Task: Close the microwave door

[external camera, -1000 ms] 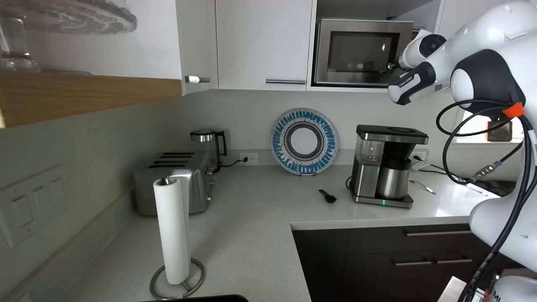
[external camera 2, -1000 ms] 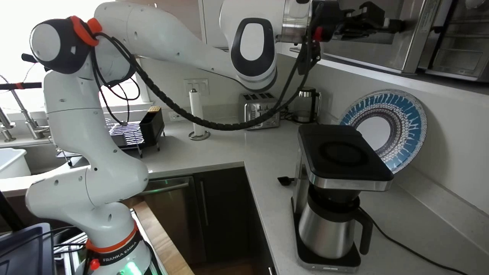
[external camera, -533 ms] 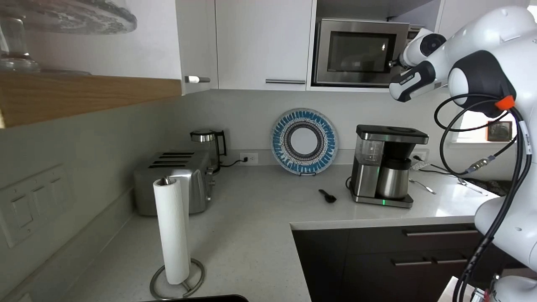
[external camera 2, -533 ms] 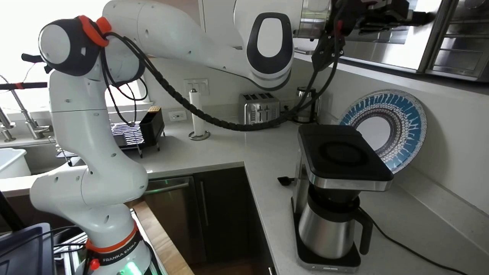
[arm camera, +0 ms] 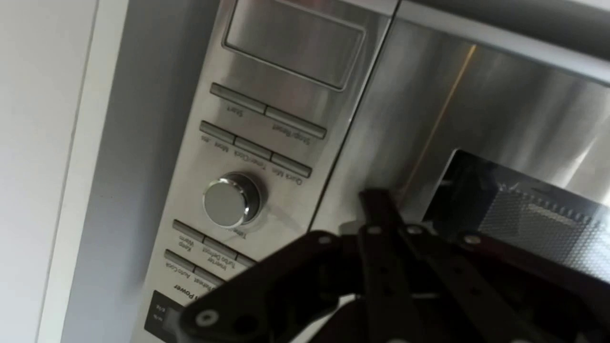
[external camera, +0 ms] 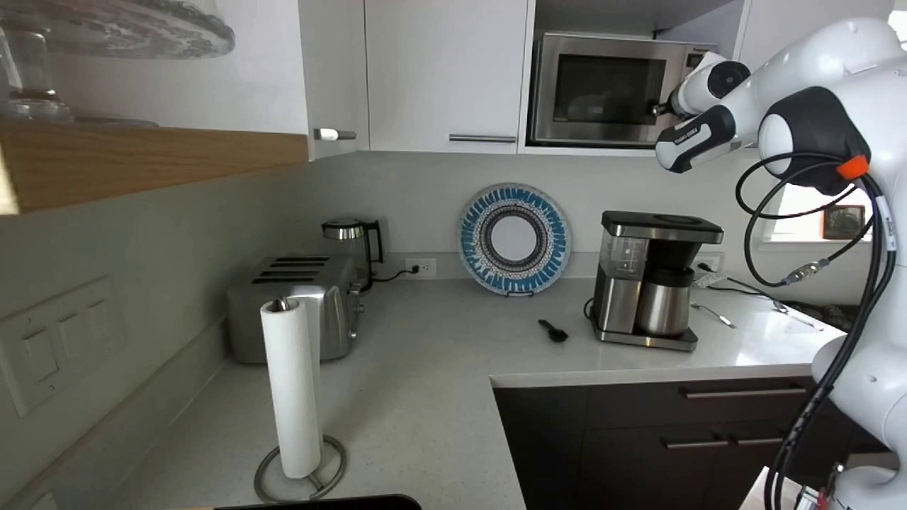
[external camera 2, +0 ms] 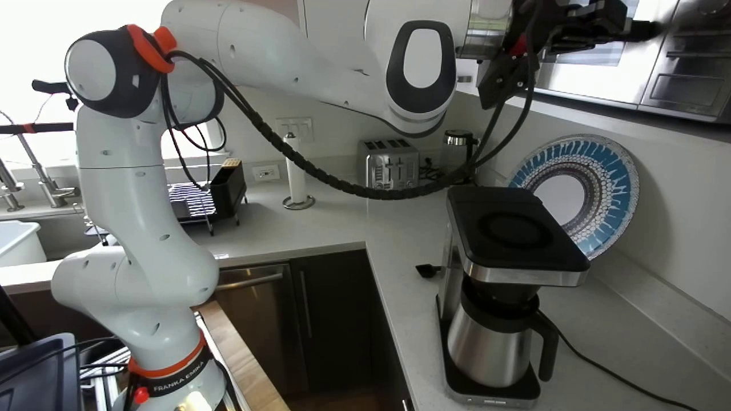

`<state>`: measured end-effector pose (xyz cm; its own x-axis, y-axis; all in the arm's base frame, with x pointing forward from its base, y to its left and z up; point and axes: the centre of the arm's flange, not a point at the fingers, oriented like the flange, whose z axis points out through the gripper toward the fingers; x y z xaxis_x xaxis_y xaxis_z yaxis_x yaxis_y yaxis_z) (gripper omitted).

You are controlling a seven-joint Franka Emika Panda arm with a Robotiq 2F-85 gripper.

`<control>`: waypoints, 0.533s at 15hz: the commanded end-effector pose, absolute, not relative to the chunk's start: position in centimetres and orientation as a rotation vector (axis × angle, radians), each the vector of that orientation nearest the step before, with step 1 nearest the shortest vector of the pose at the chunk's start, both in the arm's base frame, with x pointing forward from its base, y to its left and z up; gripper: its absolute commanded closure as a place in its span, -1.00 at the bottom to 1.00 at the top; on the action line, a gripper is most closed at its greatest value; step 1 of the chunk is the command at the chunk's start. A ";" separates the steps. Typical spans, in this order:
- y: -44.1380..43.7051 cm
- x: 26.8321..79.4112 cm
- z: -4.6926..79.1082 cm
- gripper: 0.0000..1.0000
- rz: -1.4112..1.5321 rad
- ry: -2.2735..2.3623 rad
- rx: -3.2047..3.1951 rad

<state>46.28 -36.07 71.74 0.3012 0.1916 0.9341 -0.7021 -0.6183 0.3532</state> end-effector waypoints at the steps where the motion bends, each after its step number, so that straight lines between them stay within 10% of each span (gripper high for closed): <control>1: -36.9 47.8 72.1 1.00 1.374 -0.465 1.869; 8: -33.9 43.3 74.1 1.00 1.216 -0.509 2.130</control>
<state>46.67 -36.08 74.23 0.4234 0.0565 0.9042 -0.6580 -0.6669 0.3497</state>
